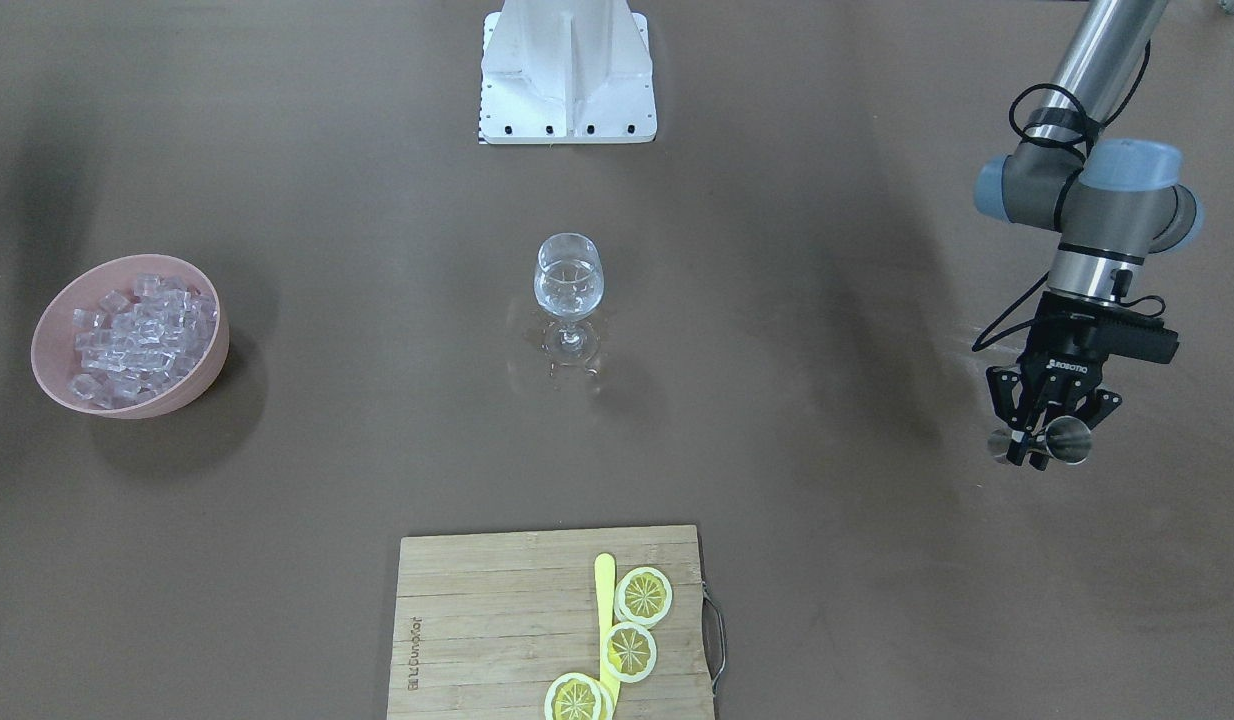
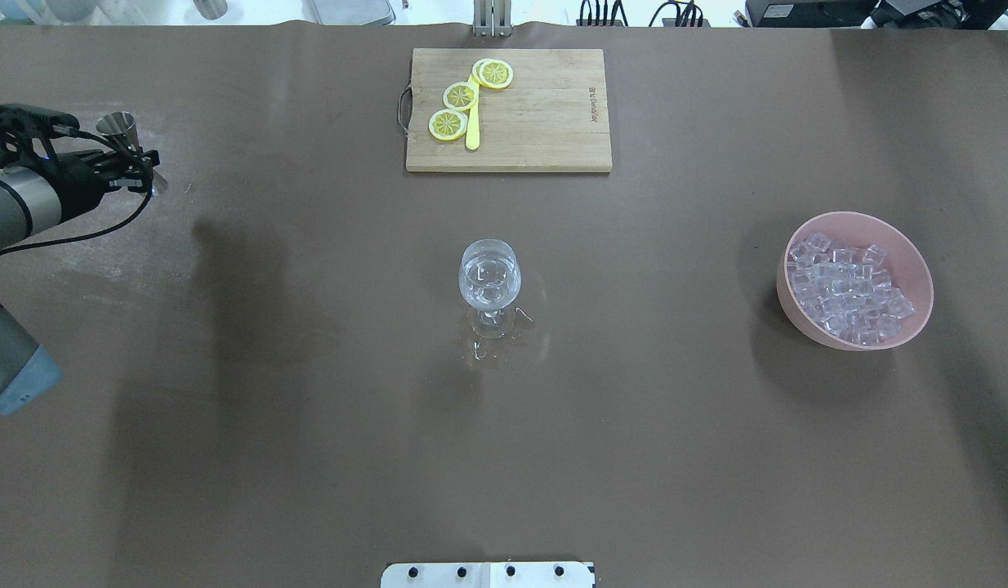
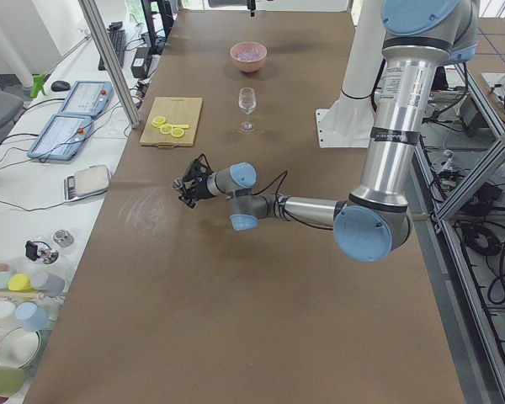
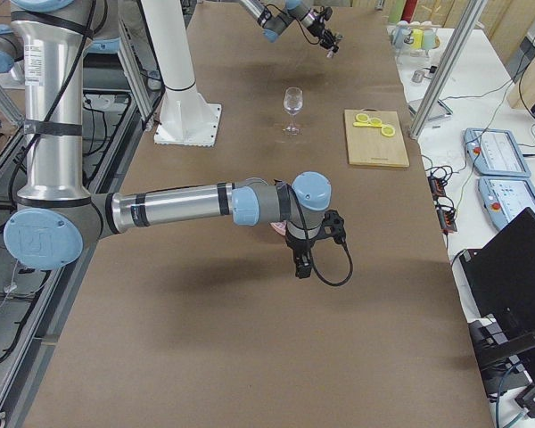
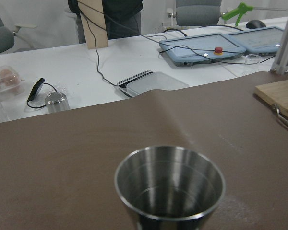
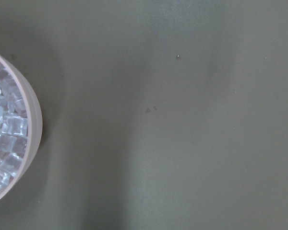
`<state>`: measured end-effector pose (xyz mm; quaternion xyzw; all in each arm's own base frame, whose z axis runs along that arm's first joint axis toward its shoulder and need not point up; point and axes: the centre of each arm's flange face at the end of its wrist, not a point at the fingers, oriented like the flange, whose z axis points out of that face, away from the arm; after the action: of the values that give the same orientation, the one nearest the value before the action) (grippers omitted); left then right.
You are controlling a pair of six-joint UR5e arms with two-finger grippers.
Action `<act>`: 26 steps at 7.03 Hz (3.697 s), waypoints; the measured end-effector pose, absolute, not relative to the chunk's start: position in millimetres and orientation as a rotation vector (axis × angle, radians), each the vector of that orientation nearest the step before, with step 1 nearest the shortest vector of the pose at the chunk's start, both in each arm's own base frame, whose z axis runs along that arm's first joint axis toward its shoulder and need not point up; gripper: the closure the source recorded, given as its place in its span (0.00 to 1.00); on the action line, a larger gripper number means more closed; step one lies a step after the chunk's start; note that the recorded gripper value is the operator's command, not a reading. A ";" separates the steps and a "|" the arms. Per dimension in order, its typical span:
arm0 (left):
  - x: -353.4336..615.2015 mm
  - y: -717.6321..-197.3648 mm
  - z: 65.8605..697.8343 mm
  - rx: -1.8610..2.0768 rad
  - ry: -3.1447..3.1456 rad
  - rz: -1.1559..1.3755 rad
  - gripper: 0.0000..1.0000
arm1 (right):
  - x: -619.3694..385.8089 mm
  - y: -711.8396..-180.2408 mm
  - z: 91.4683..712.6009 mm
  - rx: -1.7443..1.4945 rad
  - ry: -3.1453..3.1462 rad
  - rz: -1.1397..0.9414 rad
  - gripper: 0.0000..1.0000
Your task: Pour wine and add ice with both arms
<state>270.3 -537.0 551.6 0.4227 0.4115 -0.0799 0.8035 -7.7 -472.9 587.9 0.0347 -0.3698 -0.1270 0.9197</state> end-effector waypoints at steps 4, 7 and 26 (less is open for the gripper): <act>253.5 -517.5 607.7 0.884 0.926 -0.186 1.00 | -10.0 -473.3 587.0 0.069 -0.760 -0.259 0.00; 248.2 -515.5 618.0 0.927 0.880 -0.177 0.72 | -10.7 -473.3 587.0 0.068 -0.760 -0.261 0.00; 61.1 -602.5 516.1 0.584 0.978 -0.089 0.02 | -138.6 -529.6 469.6 0.020 -0.795 -0.087 0.00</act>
<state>61.1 -602.5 516.1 0.2766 0.4627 -0.0422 0.8412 -138.6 -529.6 469.6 0.0097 -0.3871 -0.0424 0.9210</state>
